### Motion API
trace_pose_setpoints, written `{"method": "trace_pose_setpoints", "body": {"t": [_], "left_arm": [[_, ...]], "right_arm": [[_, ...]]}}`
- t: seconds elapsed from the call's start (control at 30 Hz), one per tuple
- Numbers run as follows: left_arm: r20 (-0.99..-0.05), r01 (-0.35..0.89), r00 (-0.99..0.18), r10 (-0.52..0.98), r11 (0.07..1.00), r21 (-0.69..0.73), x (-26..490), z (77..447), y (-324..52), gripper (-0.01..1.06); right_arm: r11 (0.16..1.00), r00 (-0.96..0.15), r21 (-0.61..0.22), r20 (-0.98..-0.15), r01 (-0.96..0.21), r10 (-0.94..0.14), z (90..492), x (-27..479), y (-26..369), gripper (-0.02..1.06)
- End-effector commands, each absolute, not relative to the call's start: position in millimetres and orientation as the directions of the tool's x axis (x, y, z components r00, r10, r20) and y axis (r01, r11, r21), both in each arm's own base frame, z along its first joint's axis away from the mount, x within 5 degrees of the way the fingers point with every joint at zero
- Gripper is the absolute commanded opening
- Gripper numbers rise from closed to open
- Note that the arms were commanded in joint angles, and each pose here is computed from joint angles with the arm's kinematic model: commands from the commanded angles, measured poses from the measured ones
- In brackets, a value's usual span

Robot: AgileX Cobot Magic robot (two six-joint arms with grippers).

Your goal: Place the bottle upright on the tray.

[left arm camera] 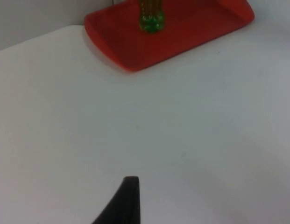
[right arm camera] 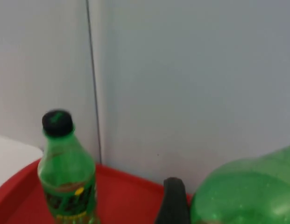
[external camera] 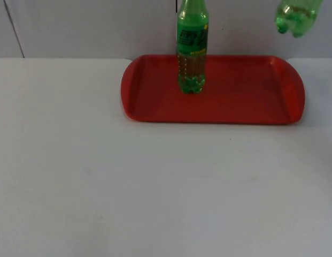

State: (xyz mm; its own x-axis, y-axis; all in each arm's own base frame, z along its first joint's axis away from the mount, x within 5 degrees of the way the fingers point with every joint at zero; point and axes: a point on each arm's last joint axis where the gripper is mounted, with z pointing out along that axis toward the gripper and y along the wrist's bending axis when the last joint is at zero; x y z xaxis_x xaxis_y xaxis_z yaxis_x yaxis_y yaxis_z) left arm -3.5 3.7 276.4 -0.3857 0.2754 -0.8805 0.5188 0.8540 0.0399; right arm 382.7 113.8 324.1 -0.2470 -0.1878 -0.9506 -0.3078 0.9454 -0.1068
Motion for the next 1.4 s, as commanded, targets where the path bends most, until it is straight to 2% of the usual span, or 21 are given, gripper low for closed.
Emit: {"method": "trace_pose_setpoints", "body": {"t": [0.0,0.27,0.63,0.9,1.1,1.37], "left_arm": [[-0.881,0.527,-0.384,0.276,0.849,0.036,-3.9,275.2,3.4,1.05],[-0.881,0.527,-0.384,0.276,0.849,0.036,-3.9,275.2,3.4,1.05],[-0.881,0.527,-0.384,0.276,0.849,0.036,-3.9,275.2,3.4,1.05],[-0.881,0.527,-0.384,0.276,0.849,0.036,-3.9,275.2,3.4,1.05],[-0.881,0.527,-0.384,0.276,0.849,0.036,-3.9,275.2,3.4,1.05],[-0.881,0.527,-0.384,0.276,0.849,0.036,-3.9,275.2,3.4,1.05]], "right_arm": [[0.935,-0.232,-0.104,-0.954,-0.338,-0.190,315.8,389.7,117.8,0.00],[0.930,-0.261,-0.136,-0.937,-0.342,-0.234,287.6,430.3,128.8,0.00],[0.917,-0.289,-0.125,-0.925,-0.379,-0.245,236.2,470.2,142.2,0.00],[0.922,-0.331,-0.124,-0.909,-0.366,-0.253,206.0,483.4,127.5,0.00],[0.907,-0.324,-0.129,-0.906,-0.401,-0.271,182.1,489.5,125.7,0.00],[0.904,-0.330,-0.132,-0.901,-0.407,-0.280,174.7,490.3,126.2,0.00]]}}
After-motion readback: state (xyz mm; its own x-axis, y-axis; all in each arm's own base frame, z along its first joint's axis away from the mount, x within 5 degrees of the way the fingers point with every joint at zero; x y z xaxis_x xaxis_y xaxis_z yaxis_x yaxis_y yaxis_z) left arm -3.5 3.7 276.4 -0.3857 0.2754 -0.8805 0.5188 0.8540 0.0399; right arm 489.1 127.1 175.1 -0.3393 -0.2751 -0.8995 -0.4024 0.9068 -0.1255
